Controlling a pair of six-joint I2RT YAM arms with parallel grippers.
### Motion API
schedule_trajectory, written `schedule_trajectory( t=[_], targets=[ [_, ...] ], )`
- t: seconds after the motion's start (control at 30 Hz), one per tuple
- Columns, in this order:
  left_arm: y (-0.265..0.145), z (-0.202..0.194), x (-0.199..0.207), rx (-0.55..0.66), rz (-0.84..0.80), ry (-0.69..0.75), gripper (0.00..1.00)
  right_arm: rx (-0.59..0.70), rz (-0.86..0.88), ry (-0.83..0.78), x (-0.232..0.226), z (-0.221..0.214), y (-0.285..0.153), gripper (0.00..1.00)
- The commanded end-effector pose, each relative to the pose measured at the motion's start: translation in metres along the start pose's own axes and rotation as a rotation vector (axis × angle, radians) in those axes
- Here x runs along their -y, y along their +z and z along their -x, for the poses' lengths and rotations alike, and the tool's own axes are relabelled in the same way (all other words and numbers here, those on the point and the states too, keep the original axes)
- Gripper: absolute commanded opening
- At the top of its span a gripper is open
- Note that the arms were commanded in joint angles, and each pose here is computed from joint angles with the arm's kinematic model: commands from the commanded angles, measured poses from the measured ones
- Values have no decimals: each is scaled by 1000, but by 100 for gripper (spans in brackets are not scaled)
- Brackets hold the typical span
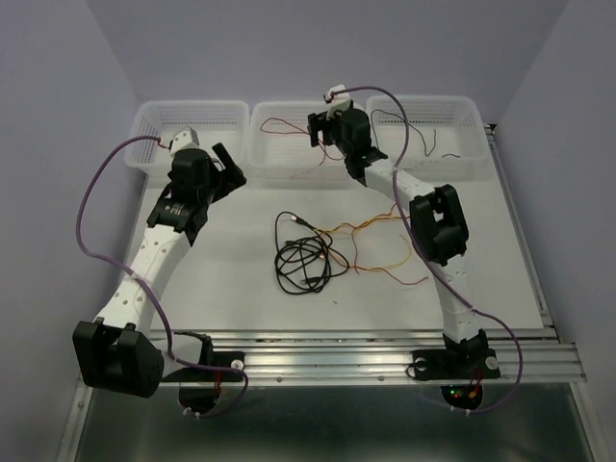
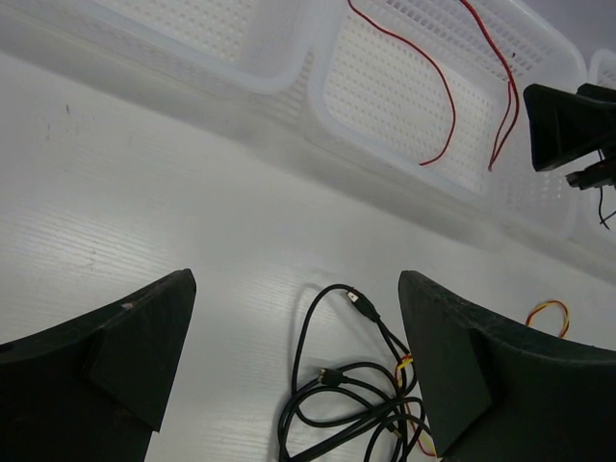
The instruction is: Untangle the cables
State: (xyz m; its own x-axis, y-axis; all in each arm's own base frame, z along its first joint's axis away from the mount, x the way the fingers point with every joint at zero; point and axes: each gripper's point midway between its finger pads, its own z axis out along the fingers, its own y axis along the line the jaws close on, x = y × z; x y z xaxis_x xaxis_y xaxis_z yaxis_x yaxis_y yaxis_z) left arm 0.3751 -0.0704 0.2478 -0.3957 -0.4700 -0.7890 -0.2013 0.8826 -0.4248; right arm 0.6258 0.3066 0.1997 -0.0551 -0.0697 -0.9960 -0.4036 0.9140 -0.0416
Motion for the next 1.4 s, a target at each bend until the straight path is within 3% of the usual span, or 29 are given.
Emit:
schedule_trajectory(
  t=[0.0,0.07,0.27,0.33,0.4,0.43,0.47,0.53,0.63,0.67,0.73,0.77,0.9,1.13,1.37],
  targets=[
    [-4,13,9,35,-36,-12,99,133,85,8,-15,91,-19,91],
    [-4,15,10,34,-37,-12,99,131,111,-2,-18,105,-30,100],
    [-4,15,15,14,-46,-17,99,146,212,37,-33,149,-78,100],
    [-4,9,15,-9,-49,-25,99,103,239,87,-38,139,-96,100],
    [-7,5,16,-19,-65,-34,99,137,221,117,-32,165,-130,100],
    [-7,-3,17,-43,-83,-42,99,80,201,145,-30,139,-139,100],
    [-11,-6,20,-48,-103,-47,99,110,152,195,-21,158,-163,100],
    [-14,-26,25,-96,-147,-51,99,2,102,263,-16,114,-186,100],
    [-16,-50,29,-150,-170,-51,99,-23,27,327,-3,103,-230,100],
    [-19,-70,34,-200,-195,-42,99,-98,10,368,-5,68,-241,100],
    [-22,-94,37,-247,-213,-23,99,-118,-27,408,0,56,-268,100],
    [-30,-108,48,-274,-248,0,99,-196,-69,417,4,22,-281,100],
    [-45,-143,75,-335,-335,52,99,-326,-181,454,15,-29,-321,100],
    [-44,-195,76,-431,-350,94,99,-458,-309,543,23,-81,-360,100],
    [-36,-210,81,-461,-352,121,99,-455,-411,567,36,-93,-368,100]
  ],
)
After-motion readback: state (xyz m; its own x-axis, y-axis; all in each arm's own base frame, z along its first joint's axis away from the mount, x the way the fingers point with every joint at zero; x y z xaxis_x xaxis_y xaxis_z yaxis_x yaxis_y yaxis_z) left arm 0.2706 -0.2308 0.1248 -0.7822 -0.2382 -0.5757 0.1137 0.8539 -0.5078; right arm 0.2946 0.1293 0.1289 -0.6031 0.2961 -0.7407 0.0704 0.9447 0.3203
